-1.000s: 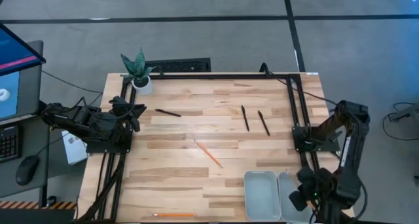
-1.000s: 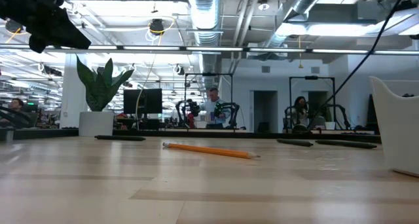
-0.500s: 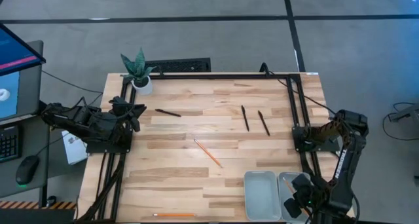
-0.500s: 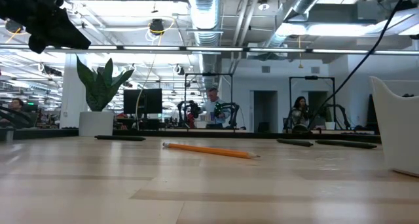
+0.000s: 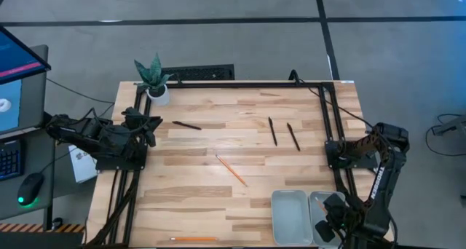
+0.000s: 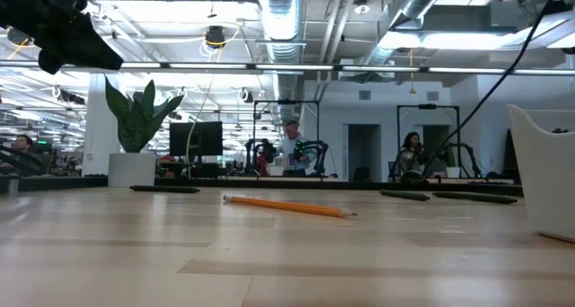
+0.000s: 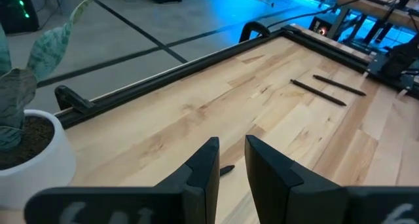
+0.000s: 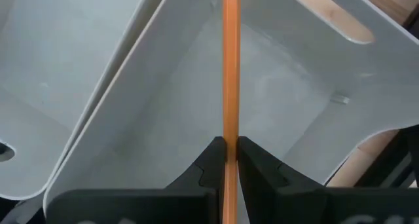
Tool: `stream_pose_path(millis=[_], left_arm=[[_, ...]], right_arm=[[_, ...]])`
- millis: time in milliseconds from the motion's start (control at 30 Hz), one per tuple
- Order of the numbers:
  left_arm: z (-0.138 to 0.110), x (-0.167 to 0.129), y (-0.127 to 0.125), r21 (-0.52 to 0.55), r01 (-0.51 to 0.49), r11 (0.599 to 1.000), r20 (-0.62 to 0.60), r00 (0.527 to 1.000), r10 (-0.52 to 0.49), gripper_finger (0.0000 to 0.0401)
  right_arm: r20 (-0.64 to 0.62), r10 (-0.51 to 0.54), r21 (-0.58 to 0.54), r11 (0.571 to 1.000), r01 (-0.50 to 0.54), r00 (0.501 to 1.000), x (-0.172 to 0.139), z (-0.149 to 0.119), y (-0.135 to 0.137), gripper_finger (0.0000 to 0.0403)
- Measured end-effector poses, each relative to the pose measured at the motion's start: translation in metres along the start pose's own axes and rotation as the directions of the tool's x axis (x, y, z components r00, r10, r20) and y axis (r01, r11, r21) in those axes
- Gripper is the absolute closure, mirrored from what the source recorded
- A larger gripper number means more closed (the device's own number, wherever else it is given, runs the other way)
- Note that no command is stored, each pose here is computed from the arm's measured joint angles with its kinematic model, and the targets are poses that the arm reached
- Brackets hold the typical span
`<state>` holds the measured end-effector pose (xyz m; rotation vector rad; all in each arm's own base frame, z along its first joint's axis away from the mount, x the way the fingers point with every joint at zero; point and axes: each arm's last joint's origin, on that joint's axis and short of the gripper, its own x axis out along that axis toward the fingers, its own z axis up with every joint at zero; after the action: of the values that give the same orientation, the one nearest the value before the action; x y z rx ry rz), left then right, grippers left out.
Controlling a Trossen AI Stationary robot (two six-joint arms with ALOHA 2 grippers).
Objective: Sort pens & pencils
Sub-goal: Put the top right orange pencil into the bottom right gray bin
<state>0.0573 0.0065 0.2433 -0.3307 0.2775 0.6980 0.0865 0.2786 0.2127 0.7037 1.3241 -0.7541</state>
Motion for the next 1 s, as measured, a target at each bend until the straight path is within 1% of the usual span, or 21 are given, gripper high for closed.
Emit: stream_pose_path(millis=[133, 567, 867, 1000], left_arm=[[0.000, 0.000, 0.000, 0.000, 0.000, 1.000, 0.000, 1.000, 0.000, 0.0337], [-0.001, 0.000, 0.000, 0.006, 0.009, 1.000, -0.015, 1.000, -0.009, 0.0337], [-0.002, 0.000, 0.001, -0.006, 0.002, 1.000, -0.024, 1.000, -0.002, 0.0337], [-0.002, 0.000, 0.001, -0.006, 0.002, 1.000, -0.024, 1.000, -0.002, 0.0337]], right_arm=[[-0.009, -0.022, 0.020, 1.000, 0.022, 1.000, 0.004, 0.004, 0.001, 0.0344], [-0.027, -0.046, 0.005, 0.999, 0.046, 0.999, 0.026, 0.017, 0.003, 0.0344], [-0.034, -0.053, 0.001, 0.999, 0.053, 0.998, 0.027, 0.018, 0.004, 0.0344], [-0.041, -0.049, -0.017, 0.999, 0.048, 0.998, 0.027, 0.017, 0.004, 0.0344]])
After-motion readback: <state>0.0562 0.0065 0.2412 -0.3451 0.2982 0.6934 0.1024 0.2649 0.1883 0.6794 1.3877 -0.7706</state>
